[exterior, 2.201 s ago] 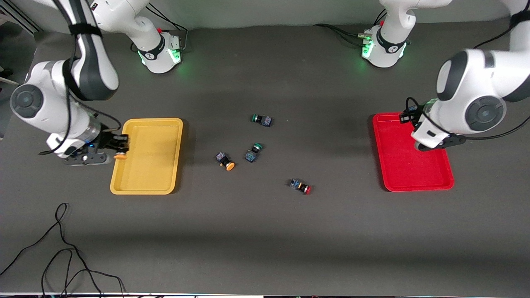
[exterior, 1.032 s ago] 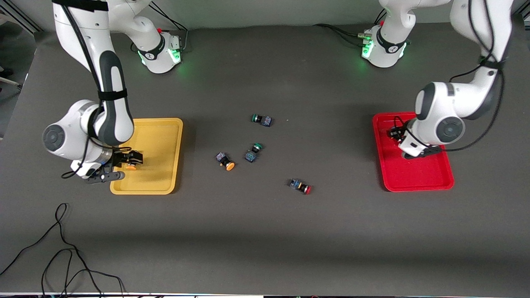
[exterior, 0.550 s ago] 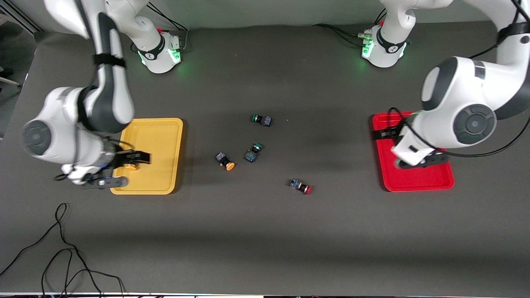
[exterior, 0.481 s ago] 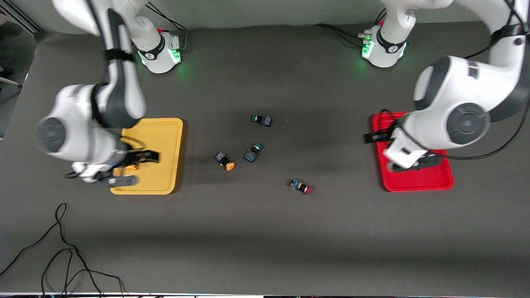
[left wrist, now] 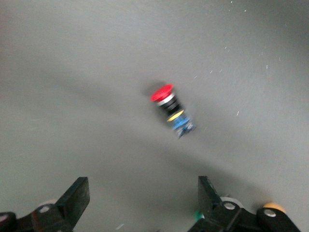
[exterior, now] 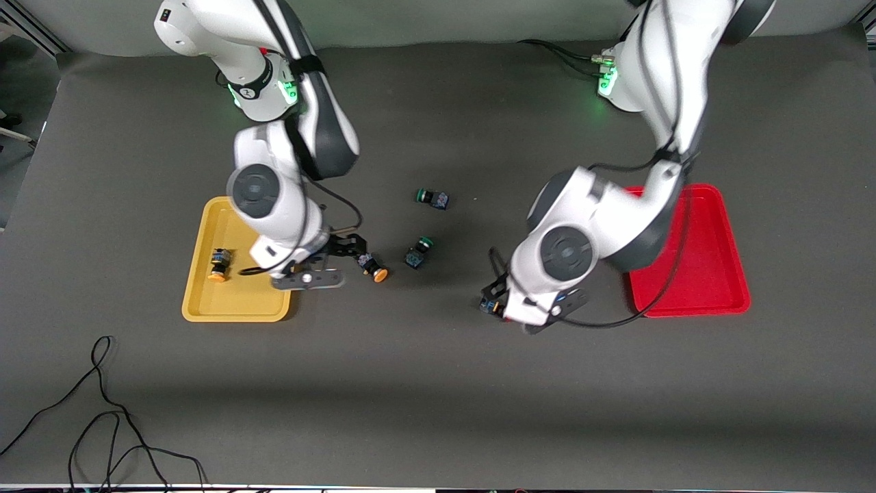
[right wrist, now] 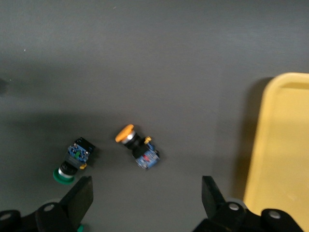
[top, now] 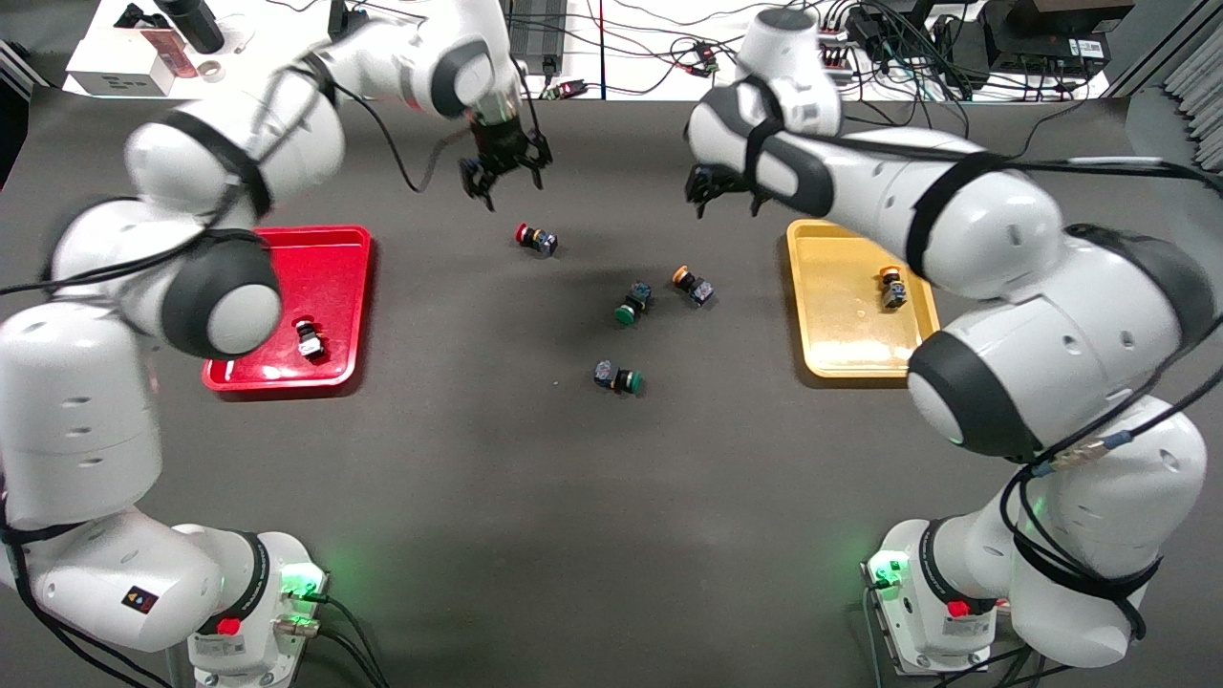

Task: Place red and yellow buttons in trays
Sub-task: 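Grasp another yellow button with the right gripper while the left grasps red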

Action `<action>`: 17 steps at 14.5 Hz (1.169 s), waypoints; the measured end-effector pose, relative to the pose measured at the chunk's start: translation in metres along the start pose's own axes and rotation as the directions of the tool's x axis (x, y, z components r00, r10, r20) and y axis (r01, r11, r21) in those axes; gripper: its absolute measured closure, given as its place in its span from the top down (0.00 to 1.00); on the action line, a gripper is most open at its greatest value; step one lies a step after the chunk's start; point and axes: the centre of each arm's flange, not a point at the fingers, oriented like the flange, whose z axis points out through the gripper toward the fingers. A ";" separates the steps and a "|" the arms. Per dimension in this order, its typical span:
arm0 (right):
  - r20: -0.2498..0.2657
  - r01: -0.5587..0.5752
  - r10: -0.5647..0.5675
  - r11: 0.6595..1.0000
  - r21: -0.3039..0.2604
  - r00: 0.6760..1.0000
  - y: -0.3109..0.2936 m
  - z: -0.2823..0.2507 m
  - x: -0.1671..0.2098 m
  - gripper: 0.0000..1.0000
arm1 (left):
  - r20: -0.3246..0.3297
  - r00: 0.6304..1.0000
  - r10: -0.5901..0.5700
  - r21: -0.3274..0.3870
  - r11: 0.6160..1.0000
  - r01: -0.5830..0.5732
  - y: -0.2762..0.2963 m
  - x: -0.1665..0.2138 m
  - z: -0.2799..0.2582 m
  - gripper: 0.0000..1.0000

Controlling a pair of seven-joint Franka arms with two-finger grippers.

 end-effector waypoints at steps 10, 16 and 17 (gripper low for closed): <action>-0.115 0.270 -0.280 0.958 -0.097 0.953 -0.017 0.148 -0.051 1.00 | 0.010 0.989 -0.150 0.004 0.989 0.150 0.006 0.031 0.112 0.98; -0.101 0.395 -0.405 0.912 -0.109 0.909 -0.010 0.150 -0.047 1.00 | 0.006 0.989 -0.148 -0.004 0.989 0.148 0.013 0.020 0.128 0.73; -0.104 0.387 -0.396 0.917 -0.097 0.912 -0.010 0.150 -0.047 0.91 | 0.006 0.989 -0.148 -0.004 0.989 0.148 0.014 0.020 0.128 0.62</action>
